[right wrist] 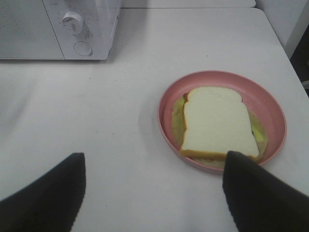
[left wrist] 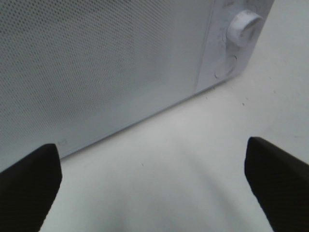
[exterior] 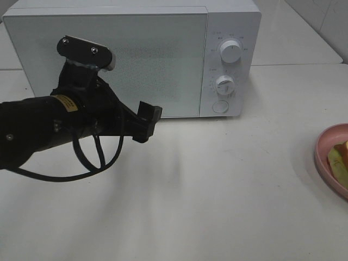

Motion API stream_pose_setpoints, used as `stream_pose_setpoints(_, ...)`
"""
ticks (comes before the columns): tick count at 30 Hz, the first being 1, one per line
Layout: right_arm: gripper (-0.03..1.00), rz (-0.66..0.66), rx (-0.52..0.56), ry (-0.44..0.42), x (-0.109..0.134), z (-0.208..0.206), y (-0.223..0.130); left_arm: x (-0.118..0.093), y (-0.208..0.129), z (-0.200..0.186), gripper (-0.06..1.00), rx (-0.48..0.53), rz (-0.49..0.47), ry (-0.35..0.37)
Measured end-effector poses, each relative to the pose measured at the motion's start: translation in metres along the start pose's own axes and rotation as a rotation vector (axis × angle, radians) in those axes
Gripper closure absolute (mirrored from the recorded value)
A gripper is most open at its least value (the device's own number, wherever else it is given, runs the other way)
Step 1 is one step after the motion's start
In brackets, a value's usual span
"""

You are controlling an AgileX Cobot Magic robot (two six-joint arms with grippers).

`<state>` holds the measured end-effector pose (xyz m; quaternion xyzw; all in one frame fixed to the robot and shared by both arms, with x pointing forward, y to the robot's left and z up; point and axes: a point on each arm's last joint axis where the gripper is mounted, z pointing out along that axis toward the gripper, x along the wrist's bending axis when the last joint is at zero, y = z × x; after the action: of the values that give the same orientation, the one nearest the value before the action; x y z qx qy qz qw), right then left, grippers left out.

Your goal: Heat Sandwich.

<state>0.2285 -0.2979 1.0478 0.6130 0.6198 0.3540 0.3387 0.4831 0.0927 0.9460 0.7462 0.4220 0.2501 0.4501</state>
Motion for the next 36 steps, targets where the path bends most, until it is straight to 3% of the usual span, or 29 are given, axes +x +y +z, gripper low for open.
stream_pose_setpoints(3,0.21,0.000,0.000,0.000,0.000,0.000,0.000,0.003,-0.004,-0.009,-0.03,0.129,-0.011,-0.036)
stream_pose_setpoints(5,0.21,0.000,0.000,0.000,0.000,0.000,0.000,0.006,-0.005,-0.011,-0.03,0.159,-0.018,-0.040)
stream_pose_setpoints(7,0.21,0.000,0.000,0.000,0.000,0.000,0.000,0.015,-0.009,-0.019,-0.03,0.272,-0.041,-0.057)
stream_pose_setpoints(8,0.21,0.000,0.000,0.000,0.000,0.000,0.000,0.015,-0.009,-0.019,-0.03,0.272,-0.041,-0.057)
stream_pose_setpoints(18,0.21,0.000,0.000,0.000,0.000,0.000,0.000,0.065,-0.014,-0.061,-0.03,0.587,-0.164,-0.057)
stream_pose_setpoints(21,0.21,0.000,0.000,0.000,0.000,0.000,0.000,0.081,-0.012,-0.076,-0.03,0.627,-0.216,-0.037)
stream_pose_setpoints(27,0.21,0.000,0.000,0.000,0.000,0.000,0.000,0.099,-0.010,-0.103,-0.03,0.677,-0.228,-0.001)
stream_pose_setpoints(31,0.21,0.000,0.000,0.000,0.000,0.000,0.000,0.114,-0.008,-0.124,-0.03,0.697,-0.298,0.073)
stream_pose_setpoints(35,0.21,0.000,0.000,0.000,0.000,0.000,0.000,0.130,-0.008,-0.153,-0.03,0.716,-0.395,0.202)
stream_pose_setpoints(36,0.21,0.000,0.000,0.000,0.000,0.000,0.000,0.130,-0.008,-0.153,-0.03,0.716,-0.395,0.202)
